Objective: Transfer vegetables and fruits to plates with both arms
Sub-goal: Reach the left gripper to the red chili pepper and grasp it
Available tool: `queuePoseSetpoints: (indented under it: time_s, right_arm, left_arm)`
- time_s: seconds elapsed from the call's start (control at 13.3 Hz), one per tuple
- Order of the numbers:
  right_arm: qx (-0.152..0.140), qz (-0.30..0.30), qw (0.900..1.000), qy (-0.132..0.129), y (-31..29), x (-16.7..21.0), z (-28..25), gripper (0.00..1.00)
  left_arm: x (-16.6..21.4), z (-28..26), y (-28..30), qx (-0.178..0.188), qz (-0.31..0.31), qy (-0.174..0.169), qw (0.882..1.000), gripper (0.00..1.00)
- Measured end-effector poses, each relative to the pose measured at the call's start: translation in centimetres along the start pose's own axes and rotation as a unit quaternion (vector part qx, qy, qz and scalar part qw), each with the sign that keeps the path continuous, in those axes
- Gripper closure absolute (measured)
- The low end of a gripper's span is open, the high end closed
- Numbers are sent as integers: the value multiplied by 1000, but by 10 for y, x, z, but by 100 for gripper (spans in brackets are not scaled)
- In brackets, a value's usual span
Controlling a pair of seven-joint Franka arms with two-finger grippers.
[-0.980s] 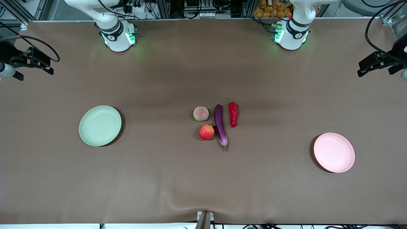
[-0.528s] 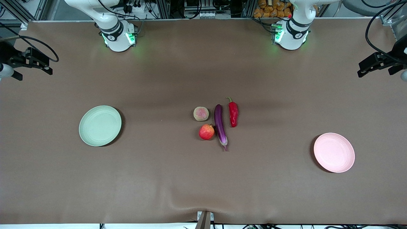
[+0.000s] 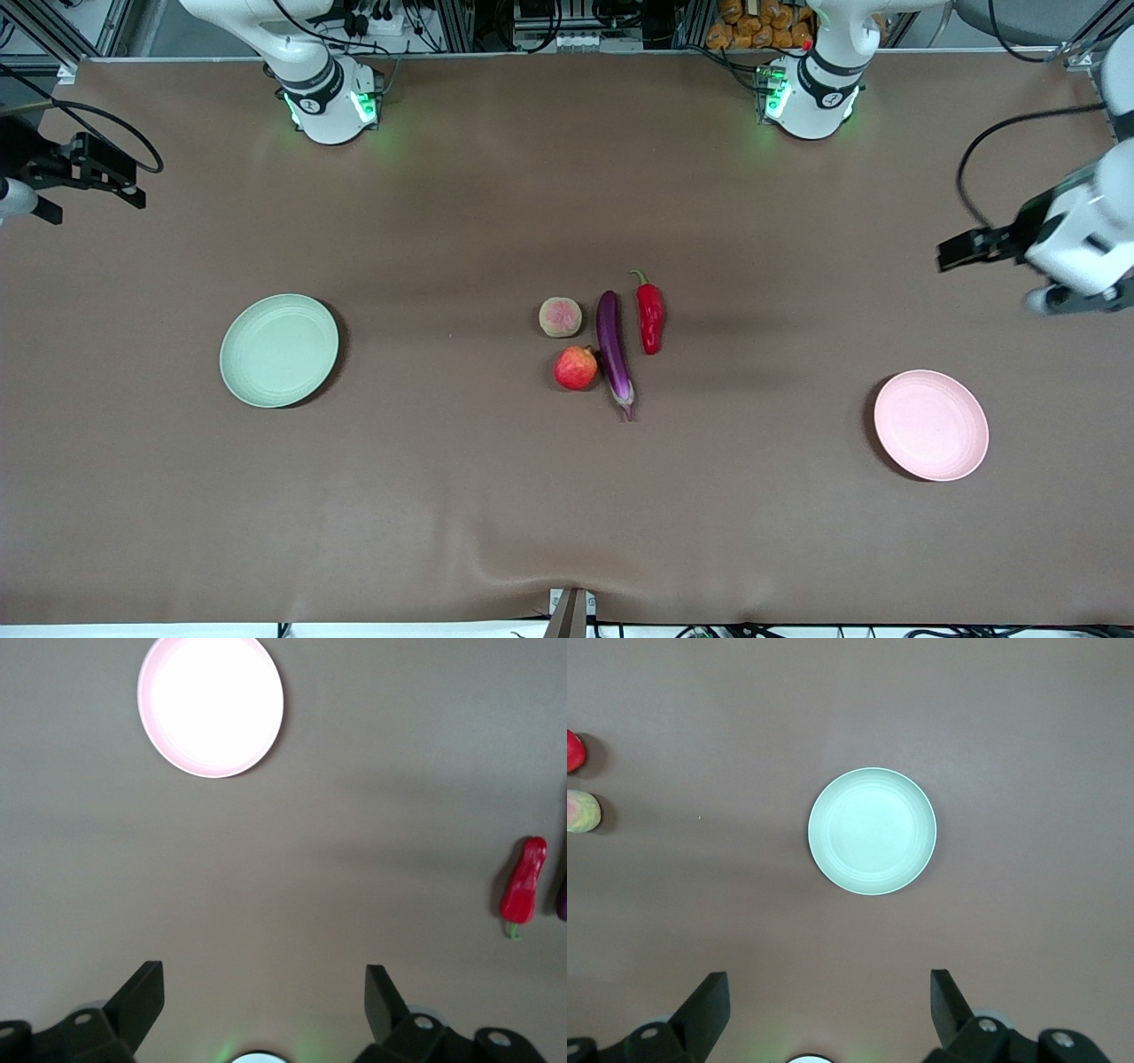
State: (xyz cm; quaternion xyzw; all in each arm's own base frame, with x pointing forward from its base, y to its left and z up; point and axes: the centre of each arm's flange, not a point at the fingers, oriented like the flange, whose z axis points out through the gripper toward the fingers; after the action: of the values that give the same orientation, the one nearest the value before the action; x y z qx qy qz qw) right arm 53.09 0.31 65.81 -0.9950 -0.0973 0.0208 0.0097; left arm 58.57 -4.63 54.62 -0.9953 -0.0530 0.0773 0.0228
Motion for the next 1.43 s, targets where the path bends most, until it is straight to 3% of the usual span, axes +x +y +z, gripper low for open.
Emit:
queuePoseSetpoints:
  time_s: [0.38, 1.43]
  right_arm:
    - [0, 0, 1000, -1, 0, 0, 0, 0]
    - [0, 0, 1000, -1, 1, 0, 1, 0]
  left_arm:
    - [6, 83, 70, -11, -18, 20, 1000, 0]
    - [-56, 255, 271, -16, -97, 12, 995, 0]
